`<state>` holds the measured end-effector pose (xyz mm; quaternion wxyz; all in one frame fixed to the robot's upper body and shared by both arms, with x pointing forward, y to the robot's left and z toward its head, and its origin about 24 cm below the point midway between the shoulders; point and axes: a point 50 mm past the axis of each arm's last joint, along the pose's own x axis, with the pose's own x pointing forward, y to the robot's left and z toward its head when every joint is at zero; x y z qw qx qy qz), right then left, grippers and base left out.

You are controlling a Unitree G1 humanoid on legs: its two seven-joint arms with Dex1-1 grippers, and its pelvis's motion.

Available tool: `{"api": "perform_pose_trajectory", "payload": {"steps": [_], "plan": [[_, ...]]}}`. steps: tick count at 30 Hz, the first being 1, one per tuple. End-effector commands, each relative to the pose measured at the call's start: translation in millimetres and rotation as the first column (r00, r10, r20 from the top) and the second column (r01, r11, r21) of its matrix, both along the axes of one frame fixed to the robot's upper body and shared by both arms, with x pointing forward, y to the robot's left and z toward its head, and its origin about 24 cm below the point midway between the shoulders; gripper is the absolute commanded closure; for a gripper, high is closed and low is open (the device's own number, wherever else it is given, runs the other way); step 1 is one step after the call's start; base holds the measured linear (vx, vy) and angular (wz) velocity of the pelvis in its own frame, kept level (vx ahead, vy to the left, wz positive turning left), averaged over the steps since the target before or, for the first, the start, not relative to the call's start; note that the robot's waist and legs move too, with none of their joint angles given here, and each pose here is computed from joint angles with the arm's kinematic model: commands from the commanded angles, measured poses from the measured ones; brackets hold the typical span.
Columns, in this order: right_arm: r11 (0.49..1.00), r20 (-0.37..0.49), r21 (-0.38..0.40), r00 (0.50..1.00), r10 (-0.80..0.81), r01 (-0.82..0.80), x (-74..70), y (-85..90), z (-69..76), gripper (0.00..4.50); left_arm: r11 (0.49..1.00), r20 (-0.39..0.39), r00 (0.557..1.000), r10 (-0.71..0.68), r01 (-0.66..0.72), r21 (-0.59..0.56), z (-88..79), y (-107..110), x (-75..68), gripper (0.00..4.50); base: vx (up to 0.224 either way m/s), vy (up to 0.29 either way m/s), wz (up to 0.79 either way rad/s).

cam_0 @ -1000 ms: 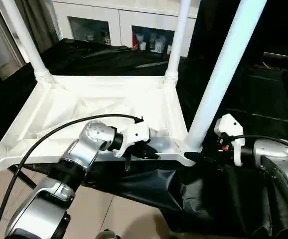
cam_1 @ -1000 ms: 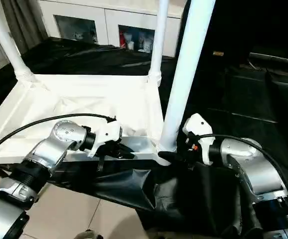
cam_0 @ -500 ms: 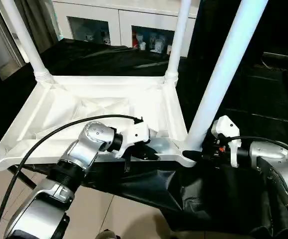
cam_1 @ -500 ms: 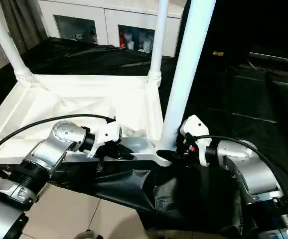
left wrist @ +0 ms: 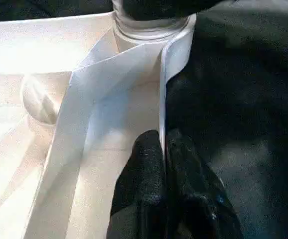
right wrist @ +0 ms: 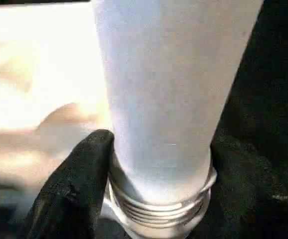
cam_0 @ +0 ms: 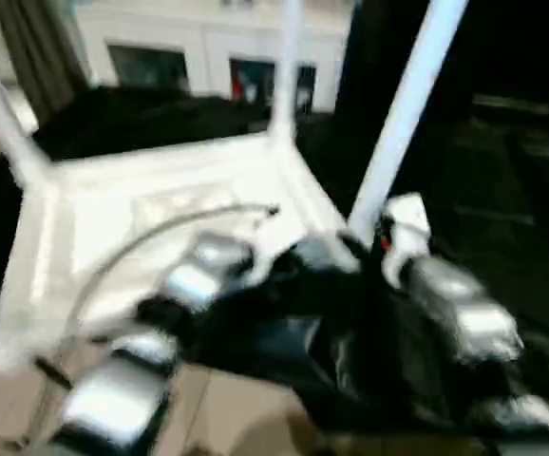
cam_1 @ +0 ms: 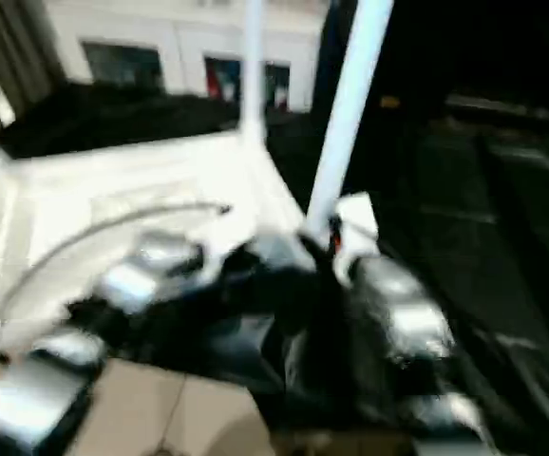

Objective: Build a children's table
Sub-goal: Rotate leg to tighten

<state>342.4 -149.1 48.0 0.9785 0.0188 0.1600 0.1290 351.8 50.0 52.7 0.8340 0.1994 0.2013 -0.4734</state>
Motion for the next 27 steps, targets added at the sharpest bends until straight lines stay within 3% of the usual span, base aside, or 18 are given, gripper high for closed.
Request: {"api": "perform_pose_trajectory", "payload": {"steps": [1, 8, 10, 13, 17, 21, 25, 27], "plan": [[0.996, -0.179, 0.008, 0.98, -0.09, 0.093, -11.8, 2.3, -38.7, 1.8, 0.991, 0.098, 0.987, 0.129, -0.126, -0.036, 22.2, 0.7, 16.2, 4.5, 0.0, 0.0, 0.0], [0.995, -0.138, 0.039, 0.987, -0.082, 0.088, 2.7, 32.7, -26.5, 1.8, 0.995, 0.121, 0.988, 0.097, -0.093, -0.036, 27.5, -15.1, 17.1, 4.5, 0.0, 0.0, 0.0], [0.996, -0.11, 0.037, 0.991, -0.071, 0.076, 4.9, 35.7, -22.9, 1.24, 0.995, 0.113, 0.989, 0.092, -0.088, -0.037, 26.0, -14.2, 16.6, 4.5, 0.0, 0.0, 0.0], [0.998, -0.072, 0.028, 0.996, -0.052, 0.054, 6.8, 35.7, -17.3, 1.01, 0.997, 0.108, 0.991, 0.076, -0.072, -0.041, 25.1, -13.1, 15.8, 4.5, 0.0, 0.0, 0.0], [1.0, 0.006, -0.002, 1.0, -0.001, 0.001, 8.4, 29.7, -4.4, 0.63, 0.998, 0.113, 0.994, 0.007, -0.001, -0.057, 25.1, -13.1, 12.3, 4.5, 0.0, 0.0, 0.0], [0.988, 0.125, -0.066, 0.981, 0.149, -0.141, 3.3, 10.5, 17.5, 0.2, 0.988, 0.113, 0.988, -0.107, 0.118, -0.097, 27.2, -7.8, 6.5, 4.5, 0.0, 0.0, 0.0], [0.921, 0.113, -0.142, 0.918, 0.38, -0.364, -18.8, -14.6, 30.3, 0.06, 0.961, 0.124, 0.962, -0.244, 0.256, -0.101, 28.5, 3.9, -2.2, 4.5, 0.0, 0.0, 0.0], [0.908, 0.105, -0.149, 0.907, 0.408, -0.391, -22.2, -17.4, 31.7, 0.06, 0.955, 0.124, 0.956, -0.266, 0.279, -0.103, 28.9, 5.4, -3.9, 4.5, 0.0, 0.0, 0.0]]}}
